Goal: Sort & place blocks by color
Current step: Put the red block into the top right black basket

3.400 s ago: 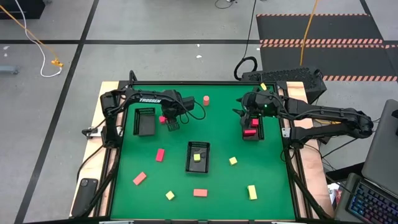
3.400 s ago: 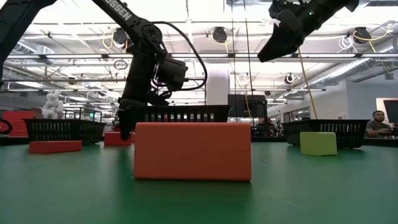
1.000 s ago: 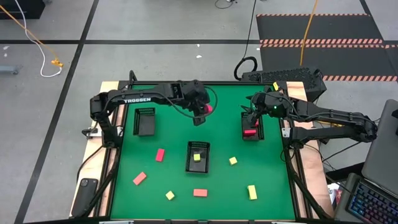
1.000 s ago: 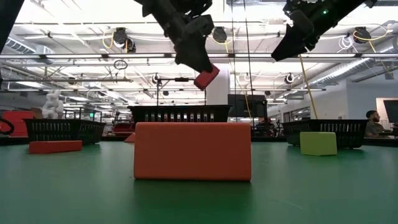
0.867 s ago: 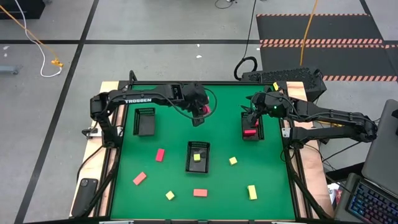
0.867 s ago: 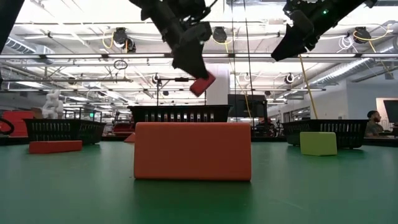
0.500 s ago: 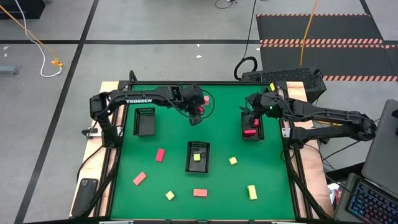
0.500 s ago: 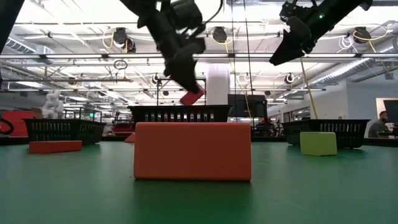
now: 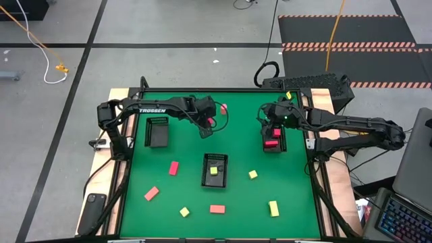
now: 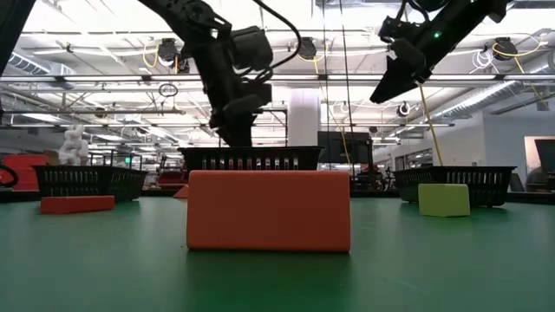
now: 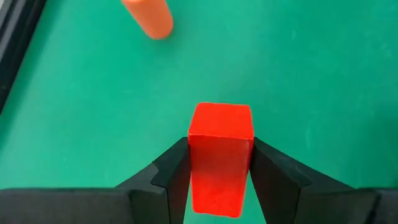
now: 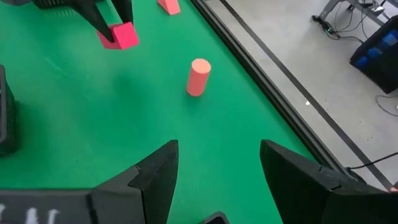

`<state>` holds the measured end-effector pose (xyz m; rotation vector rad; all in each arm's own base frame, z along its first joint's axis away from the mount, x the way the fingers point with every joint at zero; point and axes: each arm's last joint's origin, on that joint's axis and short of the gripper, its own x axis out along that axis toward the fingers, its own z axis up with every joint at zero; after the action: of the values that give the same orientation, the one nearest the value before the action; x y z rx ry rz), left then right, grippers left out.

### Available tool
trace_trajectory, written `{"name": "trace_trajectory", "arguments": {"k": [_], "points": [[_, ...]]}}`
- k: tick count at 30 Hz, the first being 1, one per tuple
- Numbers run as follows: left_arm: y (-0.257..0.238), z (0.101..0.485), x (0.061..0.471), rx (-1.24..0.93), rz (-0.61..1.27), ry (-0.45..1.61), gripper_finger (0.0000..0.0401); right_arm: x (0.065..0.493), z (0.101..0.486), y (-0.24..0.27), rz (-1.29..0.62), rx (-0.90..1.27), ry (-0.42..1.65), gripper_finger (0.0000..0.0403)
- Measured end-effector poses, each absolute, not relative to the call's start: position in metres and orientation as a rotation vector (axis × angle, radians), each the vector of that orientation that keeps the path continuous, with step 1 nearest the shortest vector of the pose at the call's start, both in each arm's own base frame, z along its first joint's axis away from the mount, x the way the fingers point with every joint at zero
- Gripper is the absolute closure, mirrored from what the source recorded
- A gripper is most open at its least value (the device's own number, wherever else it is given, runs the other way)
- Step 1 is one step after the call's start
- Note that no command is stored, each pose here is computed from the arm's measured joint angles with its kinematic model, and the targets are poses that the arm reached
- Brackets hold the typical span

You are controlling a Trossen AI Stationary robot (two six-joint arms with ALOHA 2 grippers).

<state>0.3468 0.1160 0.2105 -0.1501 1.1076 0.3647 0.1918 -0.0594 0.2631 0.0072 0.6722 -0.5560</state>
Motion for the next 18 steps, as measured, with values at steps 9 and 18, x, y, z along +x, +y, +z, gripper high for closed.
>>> {"name": "trace_trajectory", "arguments": {"k": [9,18], "points": [[0.103,0.24,0.373,-0.128,0.182,0.748,0.025,0.196,0.268,-0.06,-0.551,0.0,0.61,0.0183],[0.091,0.278,0.397,-0.063,-0.022,0.298,0.0249,0.2,0.265,-0.056,-0.378,0.04,0.487,0.0183]]}}
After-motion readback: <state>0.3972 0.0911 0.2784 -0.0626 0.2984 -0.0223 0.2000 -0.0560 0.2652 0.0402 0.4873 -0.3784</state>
